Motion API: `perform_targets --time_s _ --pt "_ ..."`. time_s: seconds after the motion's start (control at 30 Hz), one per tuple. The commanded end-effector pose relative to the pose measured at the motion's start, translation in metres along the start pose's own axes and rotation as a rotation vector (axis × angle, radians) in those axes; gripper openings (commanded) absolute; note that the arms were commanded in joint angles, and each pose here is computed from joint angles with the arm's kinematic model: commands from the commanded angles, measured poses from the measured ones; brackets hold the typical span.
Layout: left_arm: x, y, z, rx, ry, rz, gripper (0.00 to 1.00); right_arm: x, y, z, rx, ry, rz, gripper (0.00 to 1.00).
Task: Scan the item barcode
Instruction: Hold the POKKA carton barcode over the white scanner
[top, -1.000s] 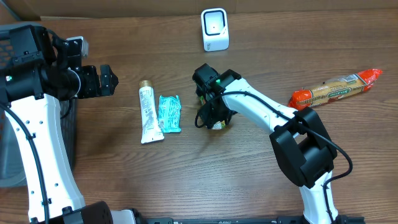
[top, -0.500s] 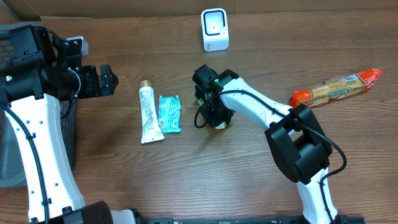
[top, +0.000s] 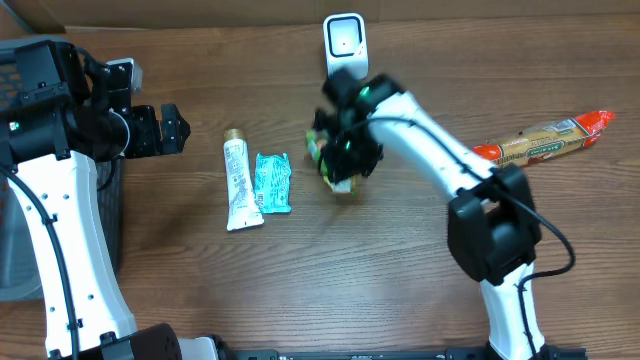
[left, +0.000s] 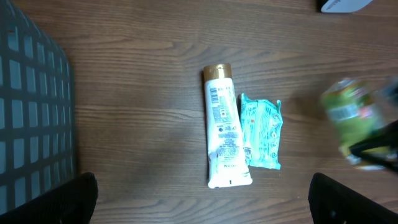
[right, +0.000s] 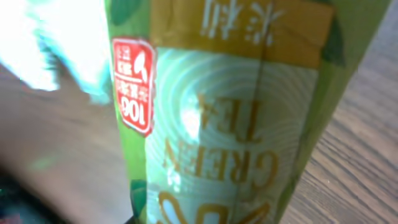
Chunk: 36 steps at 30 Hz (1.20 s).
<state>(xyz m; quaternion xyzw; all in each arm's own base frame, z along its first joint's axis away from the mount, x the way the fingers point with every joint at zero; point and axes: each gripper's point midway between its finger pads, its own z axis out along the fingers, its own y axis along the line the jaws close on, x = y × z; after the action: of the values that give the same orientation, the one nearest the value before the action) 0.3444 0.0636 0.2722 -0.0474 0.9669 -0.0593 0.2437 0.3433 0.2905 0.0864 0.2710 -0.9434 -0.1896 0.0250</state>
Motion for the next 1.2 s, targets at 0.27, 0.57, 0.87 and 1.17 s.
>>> perform_targets --time_s 0.27,0.57,0.87,1.17 --pt "-0.003 0.0 -0.001 -0.003 -0.005 0.029 1.0 -0.042 0.044 -0.184 -0.615 -0.42 -0.114 0.04" --pt "-0.003 0.0 -0.001 -0.002 -0.005 0.029 1.0 -0.053 0.01 -0.166 -0.387 -0.425 -0.037 0.04" --pt "-0.003 0.0 -0.001 -0.002 -0.005 0.028 0.99 -0.083 -0.069 -0.183 0.25 -0.562 0.149 0.04" --pt "-0.003 0.0 -0.001 -0.002 -0.005 0.029 0.99 -0.131 -0.117 -0.212 0.844 -0.741 0.096 0.04"
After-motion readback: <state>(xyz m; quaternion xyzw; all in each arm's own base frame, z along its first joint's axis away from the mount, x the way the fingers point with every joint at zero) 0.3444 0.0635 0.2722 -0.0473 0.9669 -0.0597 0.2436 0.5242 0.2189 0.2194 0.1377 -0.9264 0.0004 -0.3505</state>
